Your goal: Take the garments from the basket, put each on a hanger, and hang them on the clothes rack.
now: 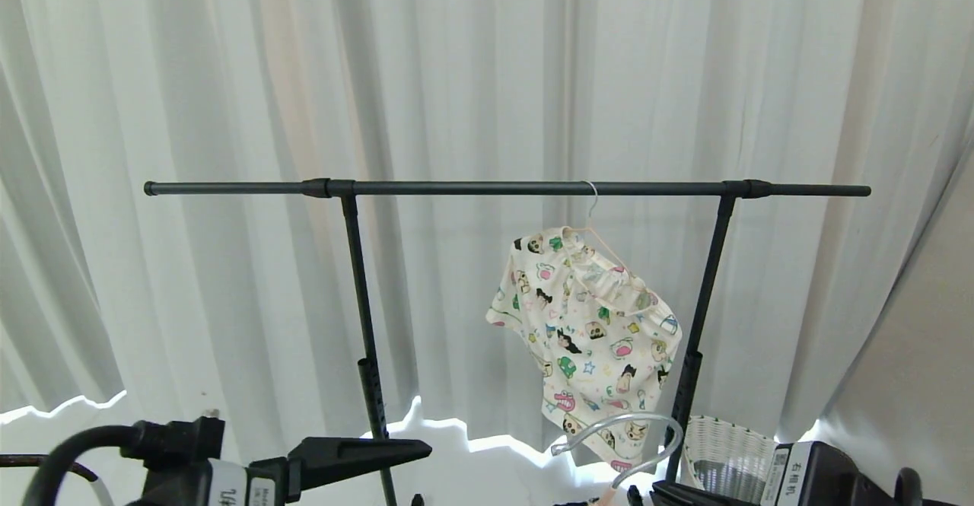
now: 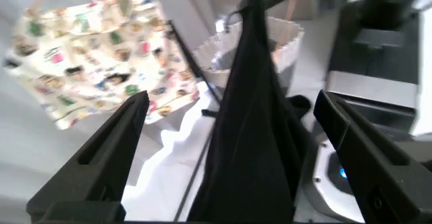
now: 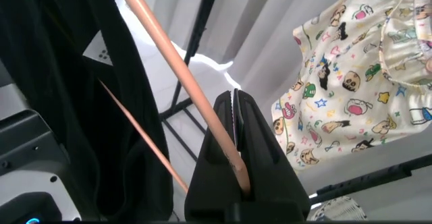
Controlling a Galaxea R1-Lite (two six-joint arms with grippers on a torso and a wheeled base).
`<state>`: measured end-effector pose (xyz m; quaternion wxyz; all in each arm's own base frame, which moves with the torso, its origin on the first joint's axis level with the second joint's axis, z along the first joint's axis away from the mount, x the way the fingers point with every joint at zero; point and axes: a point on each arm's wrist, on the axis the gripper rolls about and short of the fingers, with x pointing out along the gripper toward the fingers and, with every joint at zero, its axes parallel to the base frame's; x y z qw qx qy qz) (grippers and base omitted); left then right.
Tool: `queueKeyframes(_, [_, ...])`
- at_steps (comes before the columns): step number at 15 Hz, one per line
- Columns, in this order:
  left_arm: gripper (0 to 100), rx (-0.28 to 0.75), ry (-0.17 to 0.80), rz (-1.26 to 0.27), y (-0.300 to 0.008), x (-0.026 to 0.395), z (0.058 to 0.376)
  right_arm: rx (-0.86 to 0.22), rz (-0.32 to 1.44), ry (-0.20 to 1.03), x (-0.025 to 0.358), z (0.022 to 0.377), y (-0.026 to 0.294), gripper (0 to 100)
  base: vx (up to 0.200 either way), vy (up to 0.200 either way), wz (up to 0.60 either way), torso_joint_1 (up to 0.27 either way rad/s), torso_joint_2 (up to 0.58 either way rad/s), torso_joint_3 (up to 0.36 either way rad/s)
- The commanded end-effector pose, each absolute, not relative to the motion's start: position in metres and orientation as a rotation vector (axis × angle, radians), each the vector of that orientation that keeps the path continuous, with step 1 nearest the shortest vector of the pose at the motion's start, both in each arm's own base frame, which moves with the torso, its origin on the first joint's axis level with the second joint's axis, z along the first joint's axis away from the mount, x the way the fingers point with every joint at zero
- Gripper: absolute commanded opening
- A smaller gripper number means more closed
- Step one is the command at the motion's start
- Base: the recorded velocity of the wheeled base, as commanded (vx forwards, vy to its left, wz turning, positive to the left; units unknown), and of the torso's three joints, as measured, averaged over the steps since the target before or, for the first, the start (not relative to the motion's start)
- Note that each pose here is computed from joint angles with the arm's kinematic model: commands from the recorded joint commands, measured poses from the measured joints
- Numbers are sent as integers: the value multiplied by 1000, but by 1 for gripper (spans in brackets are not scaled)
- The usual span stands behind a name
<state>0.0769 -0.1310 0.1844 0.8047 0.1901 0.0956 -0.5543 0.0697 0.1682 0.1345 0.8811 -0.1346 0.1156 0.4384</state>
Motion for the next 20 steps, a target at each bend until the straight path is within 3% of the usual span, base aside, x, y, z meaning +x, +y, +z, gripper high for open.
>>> queueKeyframes(1, [100,428,250,-1200,-139,81,177,-284,919,239,68,134,168,0,0,0,0,0,0,0])
queueKeyframes(5, [100,458,323,-1214,-150,87,164,-301,934,225,65,135,167,0,0,0,0,0,0,0])
queueKeyframes(6, [0,455,331,-1208,-151,89,164,-304,934,223,65,135,167,0,0,0,0,0,0,0])
queueKeyframes(16, [0,473,368,-1194,-150,92,155,-301,912,207,65,137,165,0,0,0,0,0,0,0])
queueKeyframes(17, [0,475,369,-1191,-150,92,155,-302,898,207,65,137,165,100,0,0,0,0,0,0])
queueKeyframes(20, [0,474,384,-1136,-146,98,153,-305,877,204,66,137,161,100,0,0,0,0,0,0])
